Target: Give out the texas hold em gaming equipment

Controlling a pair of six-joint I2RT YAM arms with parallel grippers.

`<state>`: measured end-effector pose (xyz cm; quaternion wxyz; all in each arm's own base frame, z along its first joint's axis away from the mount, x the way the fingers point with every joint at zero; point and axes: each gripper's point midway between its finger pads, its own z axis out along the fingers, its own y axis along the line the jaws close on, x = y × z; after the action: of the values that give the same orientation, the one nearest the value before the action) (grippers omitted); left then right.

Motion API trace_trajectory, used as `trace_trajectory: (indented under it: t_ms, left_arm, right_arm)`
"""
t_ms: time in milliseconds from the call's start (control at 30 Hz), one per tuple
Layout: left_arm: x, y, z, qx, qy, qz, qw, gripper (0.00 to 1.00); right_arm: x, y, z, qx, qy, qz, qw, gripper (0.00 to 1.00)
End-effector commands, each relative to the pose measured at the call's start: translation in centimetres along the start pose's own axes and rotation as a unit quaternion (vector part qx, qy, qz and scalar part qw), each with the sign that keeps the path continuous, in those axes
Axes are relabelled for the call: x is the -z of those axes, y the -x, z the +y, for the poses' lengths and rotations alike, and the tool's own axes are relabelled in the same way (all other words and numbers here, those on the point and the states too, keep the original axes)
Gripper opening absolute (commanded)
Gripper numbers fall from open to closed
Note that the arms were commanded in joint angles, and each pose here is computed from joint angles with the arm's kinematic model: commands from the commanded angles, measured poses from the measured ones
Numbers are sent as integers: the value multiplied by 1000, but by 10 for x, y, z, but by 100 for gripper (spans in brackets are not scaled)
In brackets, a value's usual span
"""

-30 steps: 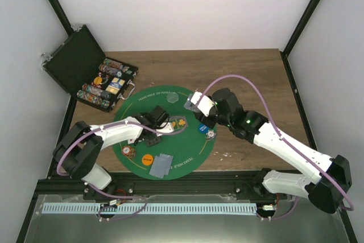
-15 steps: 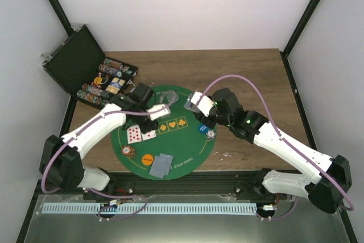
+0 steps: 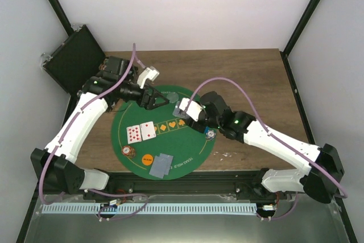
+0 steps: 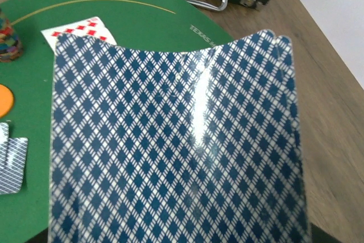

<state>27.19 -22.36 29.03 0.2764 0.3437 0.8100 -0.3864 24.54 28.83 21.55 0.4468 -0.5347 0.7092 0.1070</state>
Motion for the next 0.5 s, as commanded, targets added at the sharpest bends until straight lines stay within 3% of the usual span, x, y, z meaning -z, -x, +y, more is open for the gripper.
trace_trajectory:
  t_ms: [0,333,467]
  left_arm:
    - [-11,-3,-20,100,-100,-13,990,79]
    - [-34,-27,-1,119,-60,4,991,74]
    - [-36,-28,8,120,-34,6,992,58]
  right_arm:
    - [-1,49,3,3,11,-67,998,50]
    - [-14,66,17,13,35,-81,996,49]
    - [-11,69,17,15,34,-86,996,50]
